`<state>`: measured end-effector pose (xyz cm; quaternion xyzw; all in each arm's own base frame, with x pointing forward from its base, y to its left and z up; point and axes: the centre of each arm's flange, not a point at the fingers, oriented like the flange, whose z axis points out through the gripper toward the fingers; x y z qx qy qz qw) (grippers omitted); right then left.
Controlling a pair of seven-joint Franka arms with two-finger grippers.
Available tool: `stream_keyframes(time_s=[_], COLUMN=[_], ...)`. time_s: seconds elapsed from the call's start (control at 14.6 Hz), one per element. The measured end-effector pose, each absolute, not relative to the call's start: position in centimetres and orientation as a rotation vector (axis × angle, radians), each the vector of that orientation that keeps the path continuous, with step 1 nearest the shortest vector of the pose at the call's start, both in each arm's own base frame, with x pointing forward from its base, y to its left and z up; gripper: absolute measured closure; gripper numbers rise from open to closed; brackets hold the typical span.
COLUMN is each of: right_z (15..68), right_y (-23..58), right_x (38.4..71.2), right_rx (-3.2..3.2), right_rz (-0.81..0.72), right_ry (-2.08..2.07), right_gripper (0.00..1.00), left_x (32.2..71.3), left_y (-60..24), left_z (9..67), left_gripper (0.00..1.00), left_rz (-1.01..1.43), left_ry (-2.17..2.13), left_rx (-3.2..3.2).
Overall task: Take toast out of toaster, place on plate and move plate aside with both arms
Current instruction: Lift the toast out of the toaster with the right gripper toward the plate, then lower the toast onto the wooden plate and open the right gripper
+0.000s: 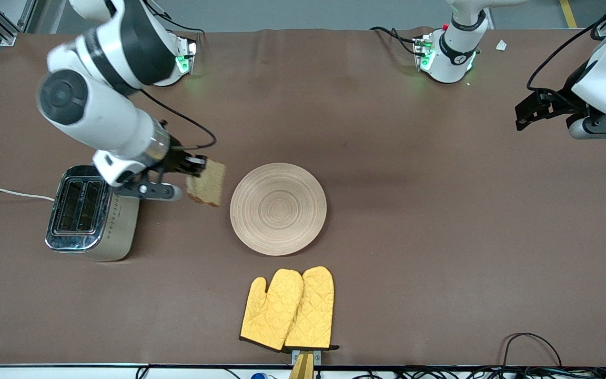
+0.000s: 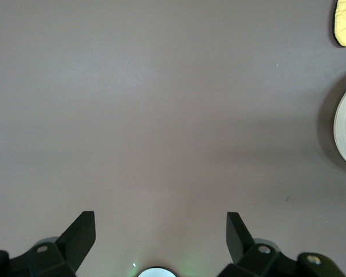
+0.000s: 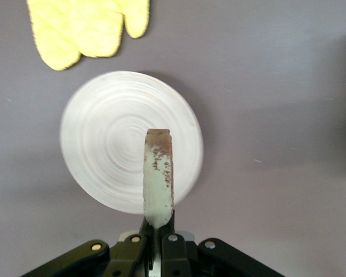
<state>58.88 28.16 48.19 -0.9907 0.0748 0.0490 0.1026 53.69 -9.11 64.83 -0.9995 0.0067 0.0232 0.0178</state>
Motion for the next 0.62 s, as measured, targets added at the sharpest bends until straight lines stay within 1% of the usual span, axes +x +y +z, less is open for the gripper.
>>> stream_keyframes(time_s=[0.14, 0.27, 0.41, 0.62], right_z=[43.6, 39.8, 38.1, 37.5], right_y=[30.4, 31.9, 32.7, 32.9], right_x=[58.7, 57.8, 57.2, 57.0], right_rx=[-2.886, -2.814, -2.776, -2.751], right_rz=[0.099, 0.129, 0.166, 0.184], right_ry=[0.250, 0.300, 0.297, 0.242], right_gripper=[0.93, 0.93, 0.93, 0.93], left_x=[53.7, 53.7, 53.7, 53.7], left_y=[-9.3, -9.2, -9.1, -9.2], left_z=[64.8, 64.8, 64.8, 64.8], left_gripper=[0.00, 0.00, 0.00, 0.00], left_rz=[0.072, 0.072, 0.072, 0.072], left_ry=[0.025, 0.023, 0.021, 0.023], left_rx=[-3.105, -3.105, -3.105, -3.105])
